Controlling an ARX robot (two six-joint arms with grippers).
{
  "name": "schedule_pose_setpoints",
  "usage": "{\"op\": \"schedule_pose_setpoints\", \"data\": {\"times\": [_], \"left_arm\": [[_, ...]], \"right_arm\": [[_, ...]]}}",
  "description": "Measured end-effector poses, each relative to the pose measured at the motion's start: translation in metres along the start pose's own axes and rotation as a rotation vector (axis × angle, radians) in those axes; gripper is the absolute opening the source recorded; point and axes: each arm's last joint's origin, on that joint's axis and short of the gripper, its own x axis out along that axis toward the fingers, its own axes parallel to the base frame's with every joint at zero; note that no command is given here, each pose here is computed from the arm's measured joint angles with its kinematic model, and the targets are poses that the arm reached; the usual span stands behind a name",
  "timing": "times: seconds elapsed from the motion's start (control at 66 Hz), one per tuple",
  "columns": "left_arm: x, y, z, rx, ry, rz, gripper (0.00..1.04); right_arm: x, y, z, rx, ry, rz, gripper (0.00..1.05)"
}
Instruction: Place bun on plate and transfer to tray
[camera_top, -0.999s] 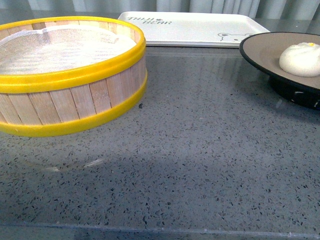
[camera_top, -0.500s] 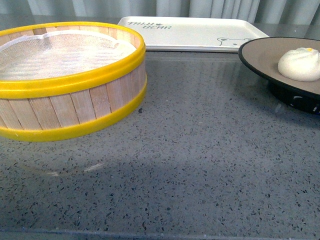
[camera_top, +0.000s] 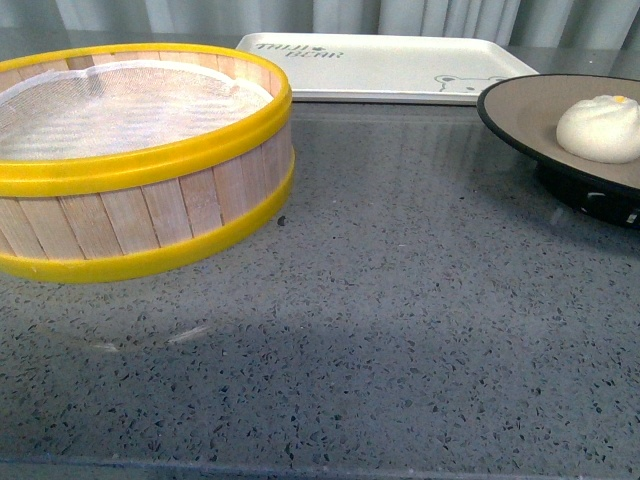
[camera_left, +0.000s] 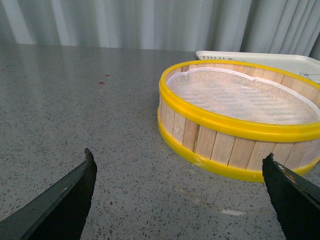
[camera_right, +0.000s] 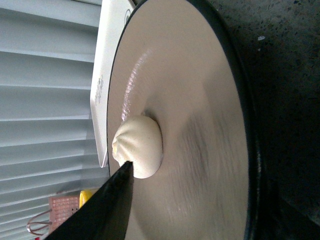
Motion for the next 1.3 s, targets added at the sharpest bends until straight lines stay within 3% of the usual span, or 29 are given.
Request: {"op": "schedule_pose_setpoints", "data": {"times": [0.318, 0.939, 1.302], "left_arm": [[0.0, 0.0, 0.0, 0.0, 0.0, 0.0, 0.98], [0.0, 0.0, 0.0, 0.0, 0.0, 0.0, 0.98], [0.0, 0.0, 0.0, 0.0, 0.0, 0.0, 0.98]], "right_arm": [[0.002, -0.008, 0.007, 0.011, -0.003, -0.006, 0.03], [-0.003, 0.007, 0.013, -0.006, -0.067, 0.162, 0.03], [0.064, 0.063, 0.053, 0.016, -0.098, 0.195, 0.03]]}}
